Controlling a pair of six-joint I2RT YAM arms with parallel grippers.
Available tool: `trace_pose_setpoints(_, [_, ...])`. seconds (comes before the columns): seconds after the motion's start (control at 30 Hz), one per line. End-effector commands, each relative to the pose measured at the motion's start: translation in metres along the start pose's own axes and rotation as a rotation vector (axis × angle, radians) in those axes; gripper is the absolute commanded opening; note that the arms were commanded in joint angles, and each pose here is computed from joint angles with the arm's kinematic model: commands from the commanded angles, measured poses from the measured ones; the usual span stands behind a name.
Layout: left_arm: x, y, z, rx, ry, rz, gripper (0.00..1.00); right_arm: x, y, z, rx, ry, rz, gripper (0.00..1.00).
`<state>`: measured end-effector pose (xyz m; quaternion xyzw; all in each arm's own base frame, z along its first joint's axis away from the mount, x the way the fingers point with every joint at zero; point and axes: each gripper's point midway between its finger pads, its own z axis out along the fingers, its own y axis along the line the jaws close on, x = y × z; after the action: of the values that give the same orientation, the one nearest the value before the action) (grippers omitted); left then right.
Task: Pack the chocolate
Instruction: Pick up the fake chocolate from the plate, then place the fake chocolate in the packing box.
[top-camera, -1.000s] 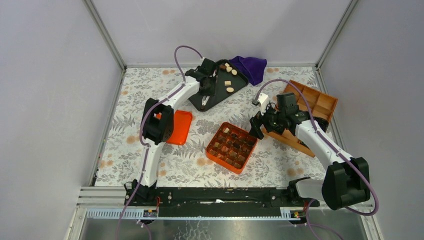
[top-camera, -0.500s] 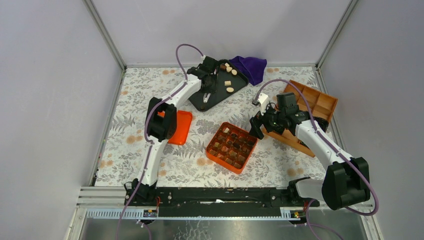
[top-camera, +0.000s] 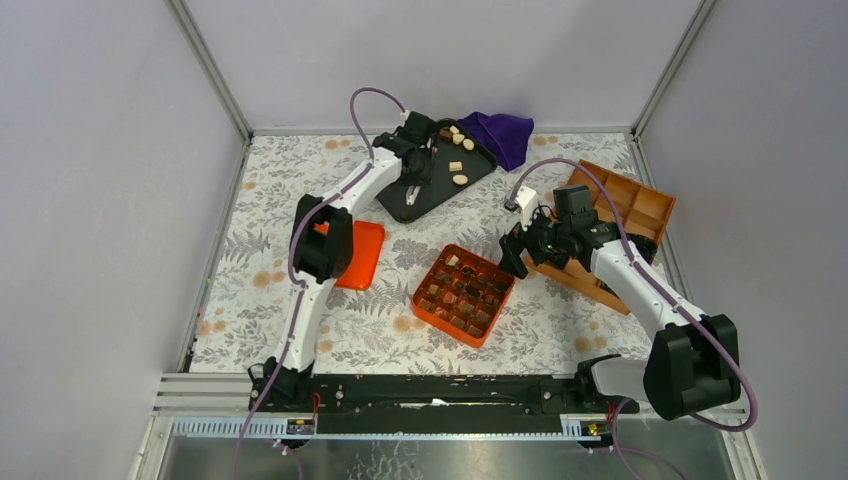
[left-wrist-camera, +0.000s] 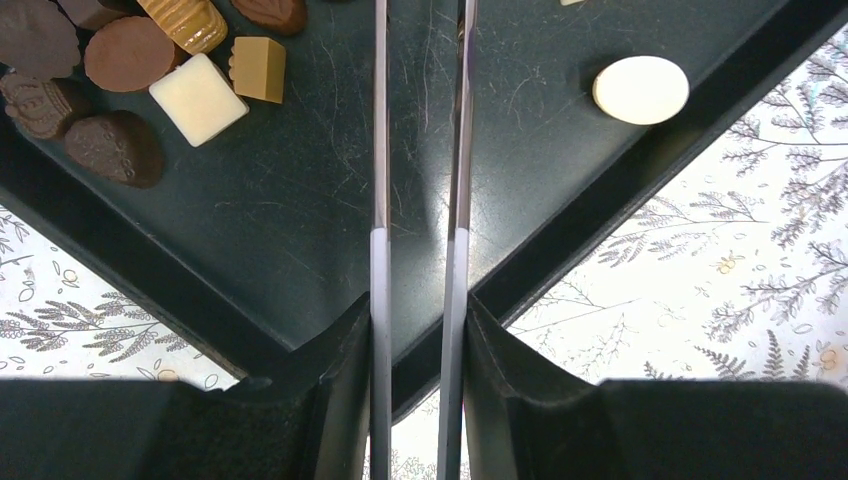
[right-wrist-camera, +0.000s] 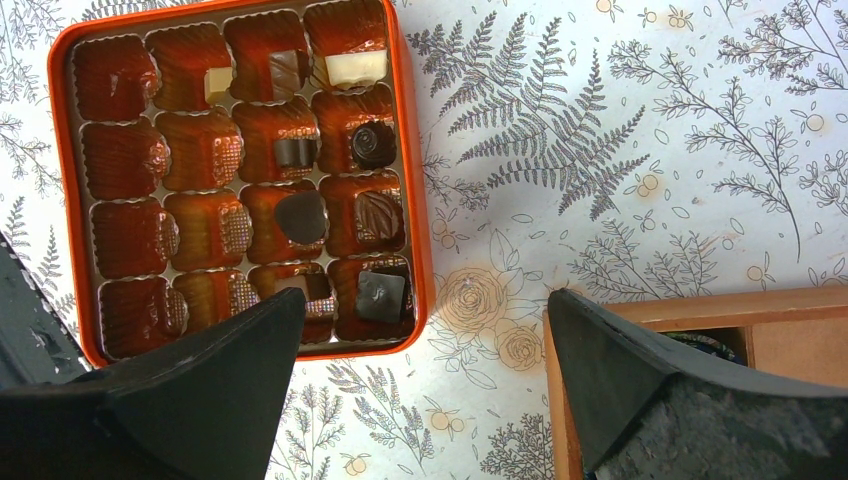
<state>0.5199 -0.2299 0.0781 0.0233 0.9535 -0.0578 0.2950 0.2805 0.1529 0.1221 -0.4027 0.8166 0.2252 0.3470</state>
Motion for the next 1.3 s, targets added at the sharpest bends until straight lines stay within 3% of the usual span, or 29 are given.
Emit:
trace_pose_setpoints(0.0, [-0.043, -0.008, -0.054, 0.069, -0.132, -0.027, 0.05, -0.008, -0.003, -0.001, 0.020, -0.017, -0.039, 1.00])
trace_pose_setpoints(0.27, [-0.029, -0.020, -0.136, 0.265, -0.246, -0.027, 0.00, -0.010, 0.001, -0.003, 0.003, -0.027, -0.042, 1.00])
trace_pose_setpoints(0.5, [0.049, -0.037, -0.204, 0.548, -0.205, 0.001, 0.00, -0.019, 0.012, -0.010, -0.044, -0.084, -0.054, 1.00])
trace_pose_setpoints(0.77, [0.152, -0.024, -0.289, 0.766, -0.234, -0.045, 0.00, -0.025, 0.009, -0.017, -0.029, -0.109, -0.066, 1.00])
trace_pose_setpoints(0.97, [0.221, -0.021, -0.321, 0.926, -0.216, -0.165, 0.00, -0.023, 0.005, -0.019, -0.016, -0.115, -0.058, 1.00])
trace_pose_setpoints(1.27, [0.266, -0.017, -0.337, 1.018, -0.194, -0.281, 0.00, -0.018, 0.002, -0.016, -0.012, -0.097, -0.042, 1.00])
